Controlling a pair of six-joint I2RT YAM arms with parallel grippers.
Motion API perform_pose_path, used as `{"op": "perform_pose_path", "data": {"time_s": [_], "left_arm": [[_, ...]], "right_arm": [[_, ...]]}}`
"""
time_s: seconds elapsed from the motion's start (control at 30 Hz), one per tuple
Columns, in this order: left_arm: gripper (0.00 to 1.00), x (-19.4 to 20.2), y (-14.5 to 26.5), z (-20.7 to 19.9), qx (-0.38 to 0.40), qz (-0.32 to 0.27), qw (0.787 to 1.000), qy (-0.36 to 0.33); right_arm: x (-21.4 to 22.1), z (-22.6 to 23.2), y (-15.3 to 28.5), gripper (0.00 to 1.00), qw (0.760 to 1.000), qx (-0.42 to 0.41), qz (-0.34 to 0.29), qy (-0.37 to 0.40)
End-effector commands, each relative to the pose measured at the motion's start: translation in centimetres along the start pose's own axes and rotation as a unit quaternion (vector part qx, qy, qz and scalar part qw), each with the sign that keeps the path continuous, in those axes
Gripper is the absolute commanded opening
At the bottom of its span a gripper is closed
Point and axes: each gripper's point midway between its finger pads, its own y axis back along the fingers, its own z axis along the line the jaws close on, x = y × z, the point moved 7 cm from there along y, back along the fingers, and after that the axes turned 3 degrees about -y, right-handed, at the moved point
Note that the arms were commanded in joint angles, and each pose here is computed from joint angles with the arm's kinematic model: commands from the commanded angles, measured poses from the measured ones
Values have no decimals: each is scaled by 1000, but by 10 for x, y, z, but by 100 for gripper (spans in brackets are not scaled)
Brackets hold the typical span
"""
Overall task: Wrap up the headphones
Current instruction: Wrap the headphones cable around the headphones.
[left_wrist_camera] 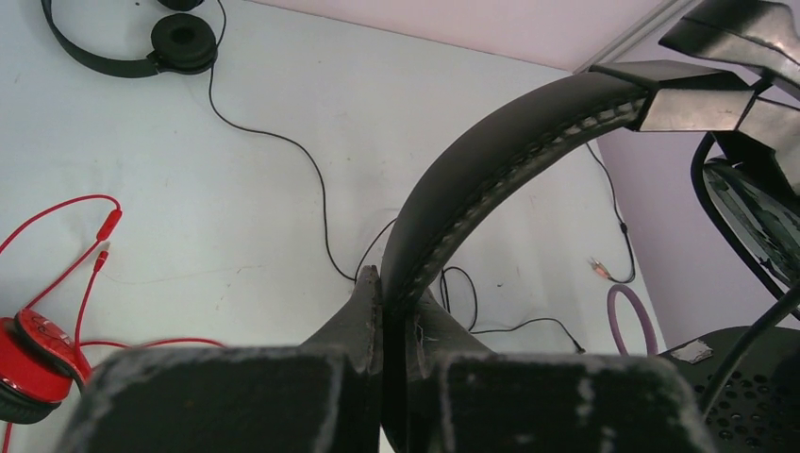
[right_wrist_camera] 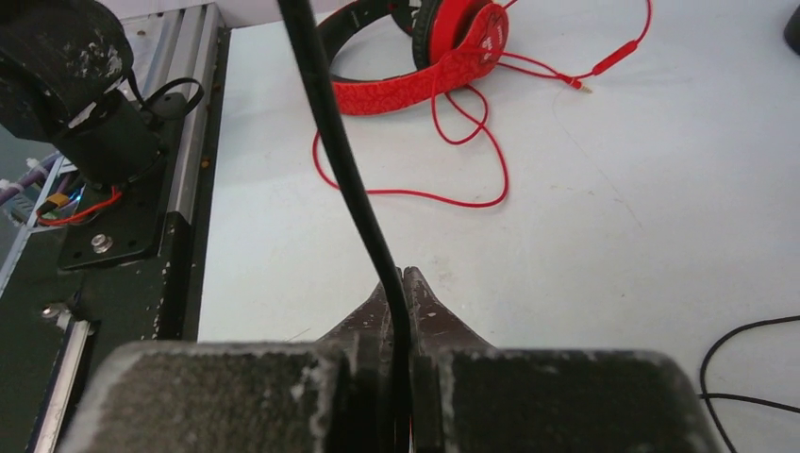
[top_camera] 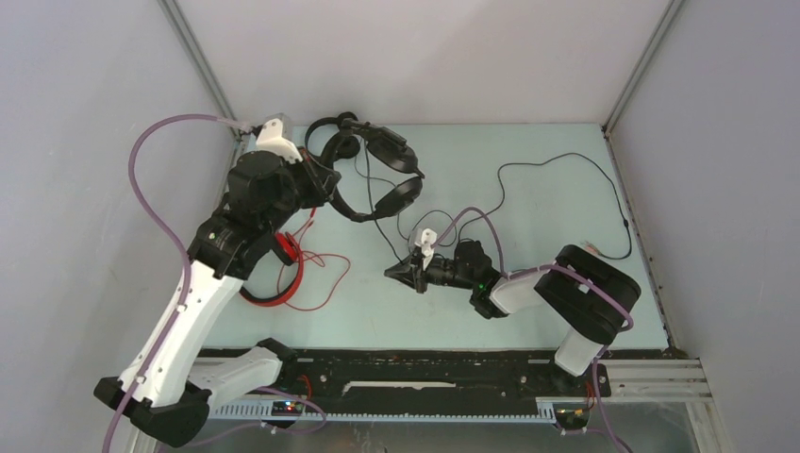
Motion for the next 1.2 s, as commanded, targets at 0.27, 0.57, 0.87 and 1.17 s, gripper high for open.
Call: {"op": "perform_pose_path", "data": {"time_s": [0.27, 0.57, 0.87, 1.17], "left_arm": [[0, -38, 36, -26, 95, -55, 993, 48], [0, -40, 44, -29, 128, -32, 991, -13], [0, 12, 42, -25, 231, 97, 958, -139], [0, 43, 22, -3, 225, 152, 929, -250]], "right_arm": [[7, -15, 1, 7, 999, 17, -18, -39], [8, -30, 9, 0, 996, 26, -28, -75], [-53, -71, 51, 0, 982, 86, -56, -162], [-131, -60, 83, 0, 965, 104, 56, -235]]}}
